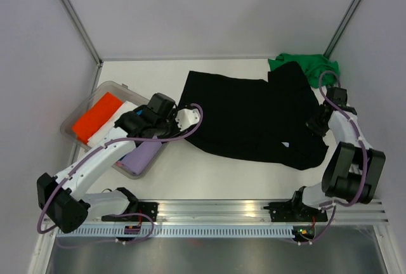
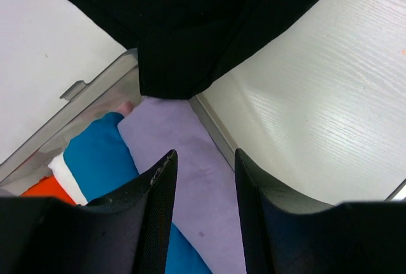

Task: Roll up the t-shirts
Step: Flatten the tshirt, then fold the tshirt

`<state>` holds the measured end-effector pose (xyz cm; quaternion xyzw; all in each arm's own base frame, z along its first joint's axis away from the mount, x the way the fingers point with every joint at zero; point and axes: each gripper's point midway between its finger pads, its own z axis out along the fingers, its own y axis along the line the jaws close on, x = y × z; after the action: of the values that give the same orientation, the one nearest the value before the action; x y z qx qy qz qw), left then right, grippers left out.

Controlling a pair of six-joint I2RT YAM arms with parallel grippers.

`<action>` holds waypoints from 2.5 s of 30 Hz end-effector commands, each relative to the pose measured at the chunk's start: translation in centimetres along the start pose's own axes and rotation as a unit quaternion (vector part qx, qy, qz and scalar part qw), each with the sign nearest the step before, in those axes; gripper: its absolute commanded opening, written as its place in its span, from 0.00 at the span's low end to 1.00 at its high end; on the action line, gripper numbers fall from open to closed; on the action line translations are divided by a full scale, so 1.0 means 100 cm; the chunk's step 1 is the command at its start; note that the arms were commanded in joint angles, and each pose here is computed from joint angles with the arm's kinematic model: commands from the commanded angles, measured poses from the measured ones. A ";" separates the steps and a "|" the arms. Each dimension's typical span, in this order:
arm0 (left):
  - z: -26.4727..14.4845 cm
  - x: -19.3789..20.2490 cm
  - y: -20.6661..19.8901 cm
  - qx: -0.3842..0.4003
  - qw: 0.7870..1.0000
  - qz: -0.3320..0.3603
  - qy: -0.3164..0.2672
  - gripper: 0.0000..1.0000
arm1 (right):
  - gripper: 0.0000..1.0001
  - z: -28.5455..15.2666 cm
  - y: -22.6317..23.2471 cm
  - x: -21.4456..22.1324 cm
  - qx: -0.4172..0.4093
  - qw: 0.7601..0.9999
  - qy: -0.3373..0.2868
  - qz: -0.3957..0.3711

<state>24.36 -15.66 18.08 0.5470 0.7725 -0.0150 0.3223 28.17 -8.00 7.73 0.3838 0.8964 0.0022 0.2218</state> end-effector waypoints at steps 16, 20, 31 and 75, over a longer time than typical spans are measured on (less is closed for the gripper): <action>0.079 -0.058 0.010 0.077 0.997 -0.006 0.010 0.41 | 0.00 0.094 0.054 -0.129 -0.022 0.991 -0.127 0.043; 0.094 -0.048 0.002 0.094 0.995 -0.012 0.031 0.41 | 0.00 0.127 0.033 -0.110 0.041 0.996 -0.074 0.033; 0.106 -0.062 -0.007 0.109 0.994 -0.012 0.026 0.50 | 0.00 0.160 -0.013 -0.165 0.118 0.988 -0.061 0.077; 0.124 0.020 -0.018 0.155 0.964 0.155 0.148 0.68 | 0.56 0.011 0.061 0.101 0.030 0.981 0.053 -0.186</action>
<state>27.64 -19.55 6.43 0.6740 0.7328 -0.0307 0.0882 25.66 3.97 3.45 0.2156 0.9654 -0.0093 0.1462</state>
